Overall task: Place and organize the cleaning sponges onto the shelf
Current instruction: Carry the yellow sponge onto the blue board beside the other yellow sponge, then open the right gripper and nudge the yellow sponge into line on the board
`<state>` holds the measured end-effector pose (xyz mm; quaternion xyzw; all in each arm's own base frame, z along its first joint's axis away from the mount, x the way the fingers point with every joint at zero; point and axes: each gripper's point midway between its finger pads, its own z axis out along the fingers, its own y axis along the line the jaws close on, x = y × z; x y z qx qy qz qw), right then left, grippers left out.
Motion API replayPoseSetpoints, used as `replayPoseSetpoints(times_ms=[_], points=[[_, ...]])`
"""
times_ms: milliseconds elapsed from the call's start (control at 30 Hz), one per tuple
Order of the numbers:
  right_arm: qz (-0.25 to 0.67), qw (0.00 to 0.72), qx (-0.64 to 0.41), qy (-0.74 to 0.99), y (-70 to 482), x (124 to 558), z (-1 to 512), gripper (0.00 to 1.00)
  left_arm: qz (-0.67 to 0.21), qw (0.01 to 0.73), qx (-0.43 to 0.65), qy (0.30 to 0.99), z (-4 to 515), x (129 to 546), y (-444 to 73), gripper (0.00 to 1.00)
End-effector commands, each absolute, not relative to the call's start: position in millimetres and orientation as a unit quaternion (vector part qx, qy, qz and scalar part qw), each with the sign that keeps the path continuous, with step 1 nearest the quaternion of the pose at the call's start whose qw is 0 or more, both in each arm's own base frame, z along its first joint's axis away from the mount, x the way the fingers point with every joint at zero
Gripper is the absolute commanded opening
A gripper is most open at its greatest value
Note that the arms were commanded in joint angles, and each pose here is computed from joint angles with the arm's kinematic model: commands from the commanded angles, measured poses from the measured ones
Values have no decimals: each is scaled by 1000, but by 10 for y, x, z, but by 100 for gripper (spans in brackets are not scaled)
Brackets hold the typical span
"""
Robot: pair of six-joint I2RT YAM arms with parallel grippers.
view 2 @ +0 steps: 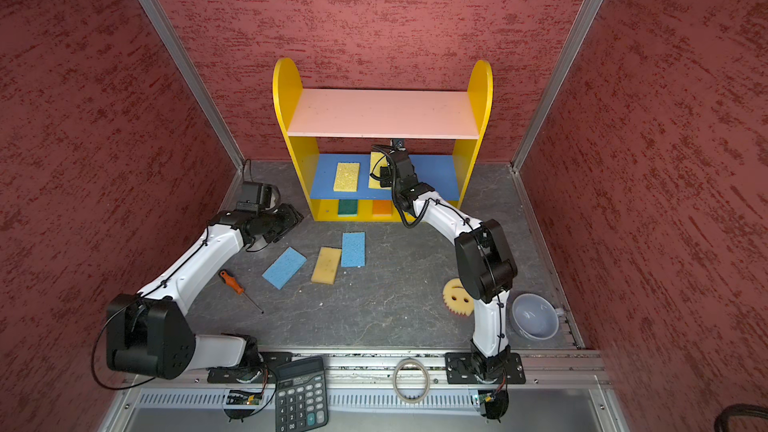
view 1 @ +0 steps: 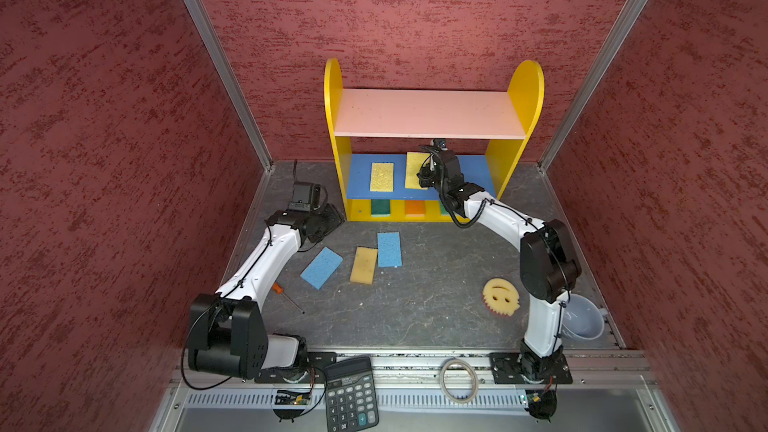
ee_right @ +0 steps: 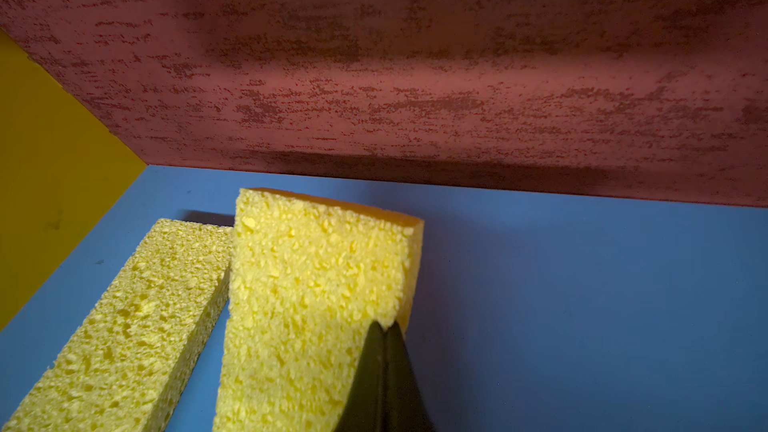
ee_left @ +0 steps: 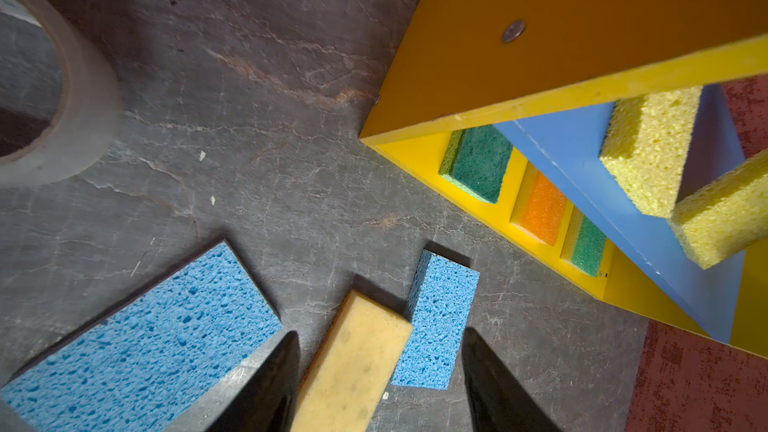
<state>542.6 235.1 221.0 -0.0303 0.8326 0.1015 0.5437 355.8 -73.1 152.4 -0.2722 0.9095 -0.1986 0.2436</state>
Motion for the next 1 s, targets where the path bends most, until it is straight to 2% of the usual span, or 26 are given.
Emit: replayPoseSetpoints(times_ms=[0, 533, 600, 767, 867, 967], points=[[91, 537, -50, 837, 2327, 5492, 2146, 0, -203, 245, -271, 909, 1579, 3625, -768, 62], [45, 516, -127, 846, 2335, 5548, 1839, 1, -192, 240, -269, 913, 1566, 3683, -844, 62], [36, 516, -124, 847, 2307, 5576, 1833, 6, -191, 239, -268, 914, 1557, 3692, -858, 62], [27, 524, -113, 844, 2251, 5628, 1894, 28, -189, 238, -265, 915, 1557, 3711, -897, 62], [22, 531, -112, 840, 2226, 5649, 1968, 33, -188, 237, -262, 916, 1570, 3711, -919, 62], [17, 537, -111, 836, 2203, 5660, 2095, 34, -185, 241, -255, 918, 1605, 3705, -938, 62]])
